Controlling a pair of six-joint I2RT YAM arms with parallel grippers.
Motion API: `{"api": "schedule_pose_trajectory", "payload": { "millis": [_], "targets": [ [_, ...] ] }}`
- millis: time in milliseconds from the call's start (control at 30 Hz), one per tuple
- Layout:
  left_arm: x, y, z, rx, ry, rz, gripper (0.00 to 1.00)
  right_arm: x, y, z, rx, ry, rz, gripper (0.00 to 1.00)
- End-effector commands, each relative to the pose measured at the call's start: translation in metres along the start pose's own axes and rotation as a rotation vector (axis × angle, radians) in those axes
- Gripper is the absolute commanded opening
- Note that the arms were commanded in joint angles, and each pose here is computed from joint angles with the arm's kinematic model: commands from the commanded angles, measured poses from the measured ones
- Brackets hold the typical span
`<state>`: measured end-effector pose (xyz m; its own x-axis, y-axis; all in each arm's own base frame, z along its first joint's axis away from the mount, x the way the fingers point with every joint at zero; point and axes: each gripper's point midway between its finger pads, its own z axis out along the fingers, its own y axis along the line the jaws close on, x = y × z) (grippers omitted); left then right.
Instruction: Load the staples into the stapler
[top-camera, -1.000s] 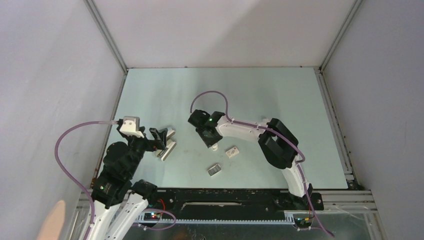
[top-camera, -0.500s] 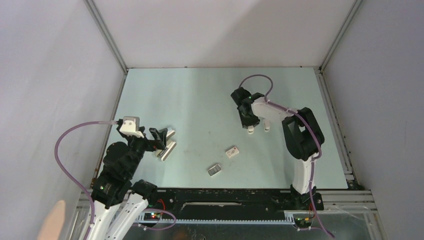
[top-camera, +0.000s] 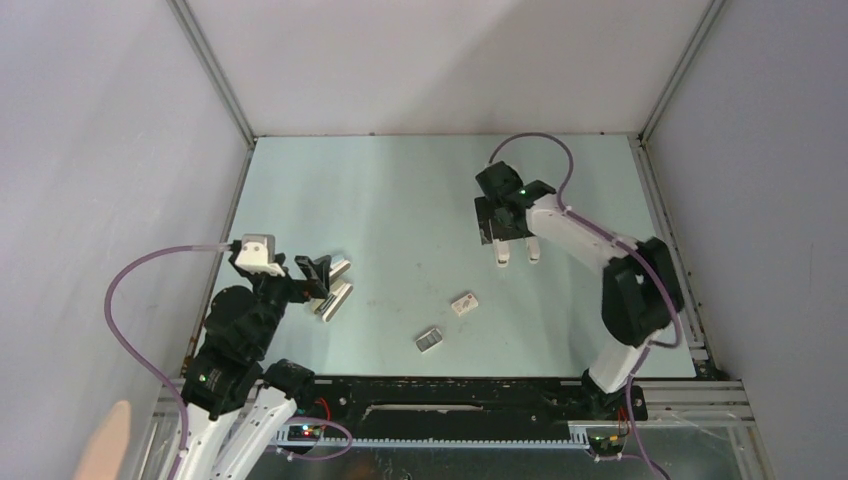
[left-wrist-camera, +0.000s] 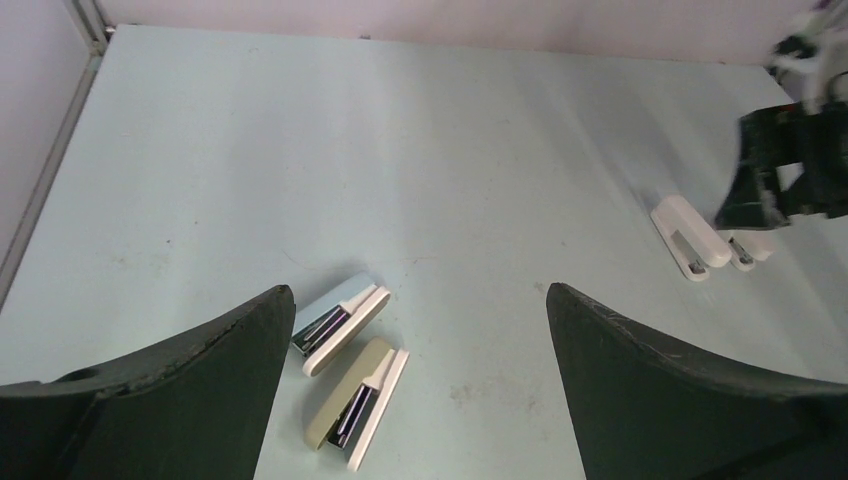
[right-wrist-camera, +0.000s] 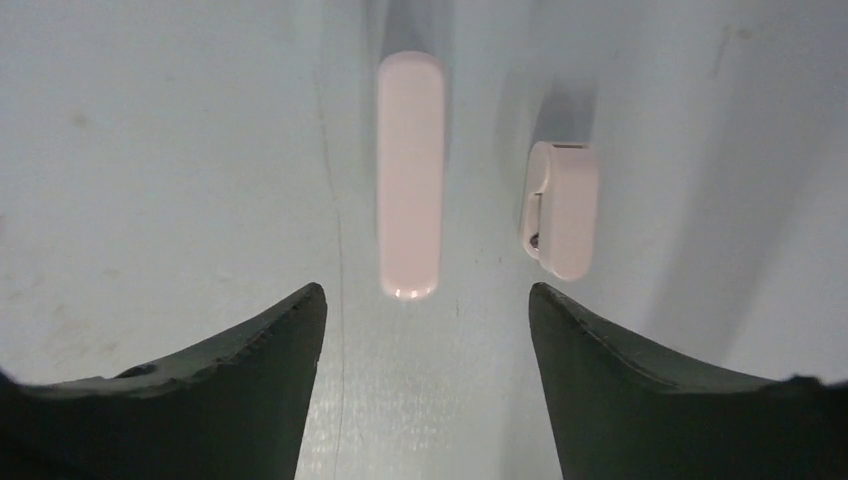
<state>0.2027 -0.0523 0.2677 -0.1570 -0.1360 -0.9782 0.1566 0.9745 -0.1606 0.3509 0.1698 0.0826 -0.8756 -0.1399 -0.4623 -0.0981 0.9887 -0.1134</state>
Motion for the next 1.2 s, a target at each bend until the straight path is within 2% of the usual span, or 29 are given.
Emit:
{"api": "schedule_pose_trajectory", "payload": {
  "millis": [0,267,567,833,1000,1167],
  "targets": [
    [-0.018,0.013,-0.009,-0.065,-0.066,-0.001,1.00,-0.033,-0.016,-0.072,-0.016,-0.218,0.063,0.79],
    [-0.054,0.028,-0.050,-0.128,-0.153,-0.029,1.00,-0.020,-0.097,-0.188,0.052,-0.559,0.256,0.99],
    [-0.084,0.057,-0.113,-0.233,-0.304,-0.055,1.00,0.052,-0.185,-0.270,0.120,-0.843,0.450,0.99],
    [-0.080,0.089,-0.146,-0.357,-0.432,-0.100,1.00,0.094,-0.209,-0.280,0.089,-0.969,0.532,0.99],
    [-0.062,0.093,-0.137,-0.376,-0.447,-0.124,1.00,0.099,-0.209,-0.286,0.040,-1.018,0.548,0.99],
    [-0.050,0.088,-0.125,-0.343,-0.436,-0.153,1.00,0.102,-0.208,-0.284,0.039,-1.010,0.547,0.99]
  ]
}}
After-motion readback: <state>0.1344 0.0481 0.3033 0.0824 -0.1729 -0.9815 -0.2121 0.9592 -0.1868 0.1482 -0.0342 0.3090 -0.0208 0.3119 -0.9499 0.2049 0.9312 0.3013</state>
